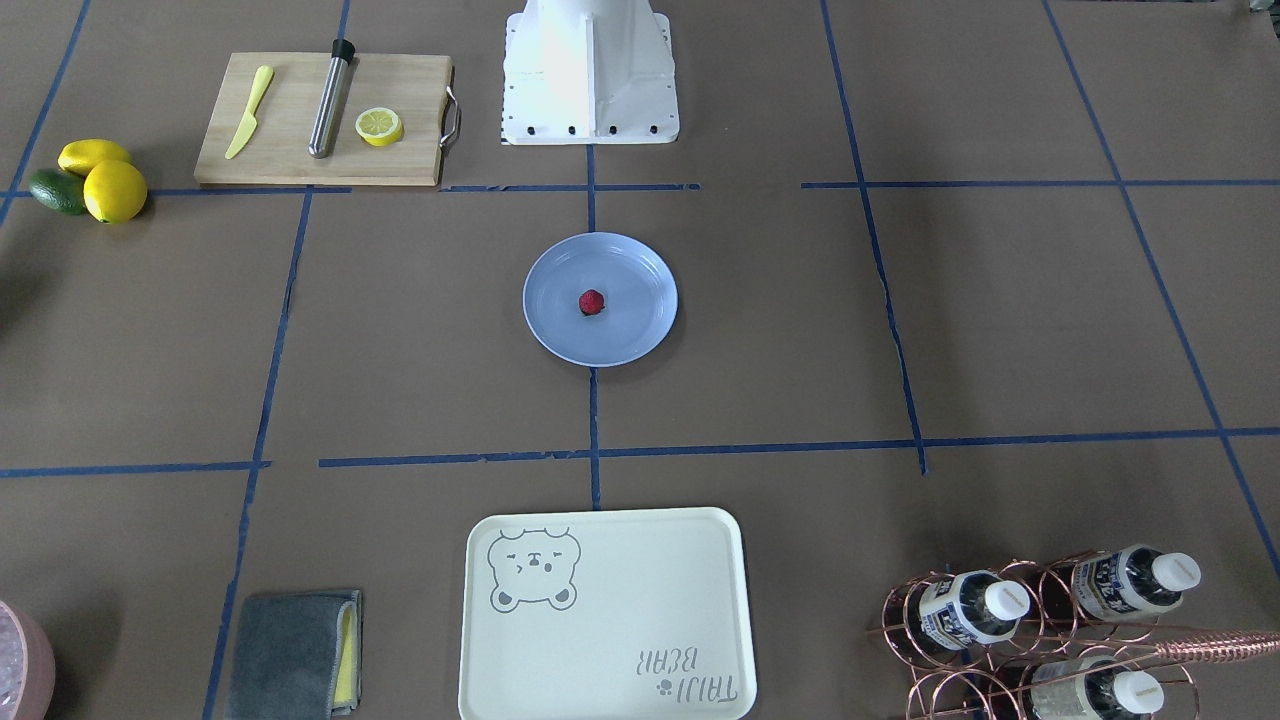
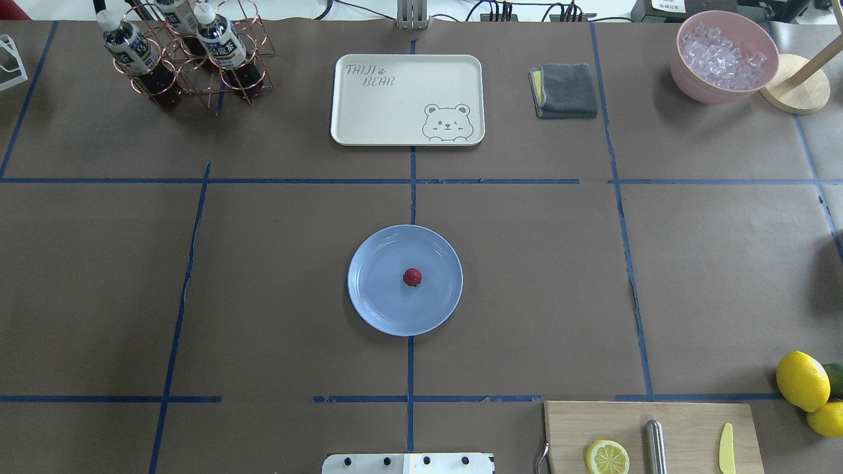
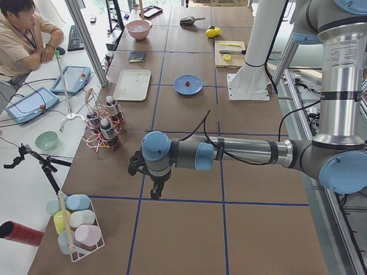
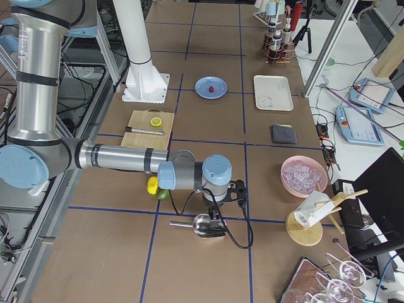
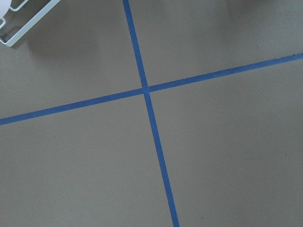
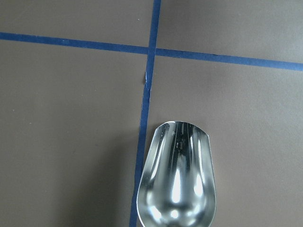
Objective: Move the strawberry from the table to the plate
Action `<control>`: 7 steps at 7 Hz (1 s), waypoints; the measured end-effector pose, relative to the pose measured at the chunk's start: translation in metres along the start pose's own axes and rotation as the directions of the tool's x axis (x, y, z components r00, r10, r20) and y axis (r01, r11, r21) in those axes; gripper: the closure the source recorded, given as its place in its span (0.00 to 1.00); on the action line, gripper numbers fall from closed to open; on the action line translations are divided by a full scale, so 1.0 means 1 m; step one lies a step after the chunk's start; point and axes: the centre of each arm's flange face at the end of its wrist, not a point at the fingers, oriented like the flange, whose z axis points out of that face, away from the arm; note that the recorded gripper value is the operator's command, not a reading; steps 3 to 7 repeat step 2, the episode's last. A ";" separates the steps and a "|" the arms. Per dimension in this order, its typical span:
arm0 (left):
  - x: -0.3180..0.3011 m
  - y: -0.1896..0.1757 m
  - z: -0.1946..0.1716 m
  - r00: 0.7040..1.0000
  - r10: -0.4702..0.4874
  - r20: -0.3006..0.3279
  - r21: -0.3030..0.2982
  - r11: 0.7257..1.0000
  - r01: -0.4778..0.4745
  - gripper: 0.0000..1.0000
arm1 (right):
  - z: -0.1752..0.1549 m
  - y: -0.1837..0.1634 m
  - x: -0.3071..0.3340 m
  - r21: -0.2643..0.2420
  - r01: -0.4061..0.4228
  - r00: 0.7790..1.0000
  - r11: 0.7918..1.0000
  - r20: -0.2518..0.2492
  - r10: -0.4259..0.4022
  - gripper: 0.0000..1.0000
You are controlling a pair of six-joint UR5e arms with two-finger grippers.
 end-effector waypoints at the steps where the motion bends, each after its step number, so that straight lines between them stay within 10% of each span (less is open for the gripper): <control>1: 0.000 0.000 0.000 1.000 0.001 0.000 0.000 1.000 -0.001 0.00 | 0.000 0.000 0.000 0.001 0.000 1.000 1.000 0.000 0.000 0.00; 7: 0.000 -0.001 0.000 1.000 0.002 0.000 0.001 1.000 -0.002 0.00 | 0.000 0.000 0.000 0.001 0.001 1.000 1.000 0.000 -0.001 0.00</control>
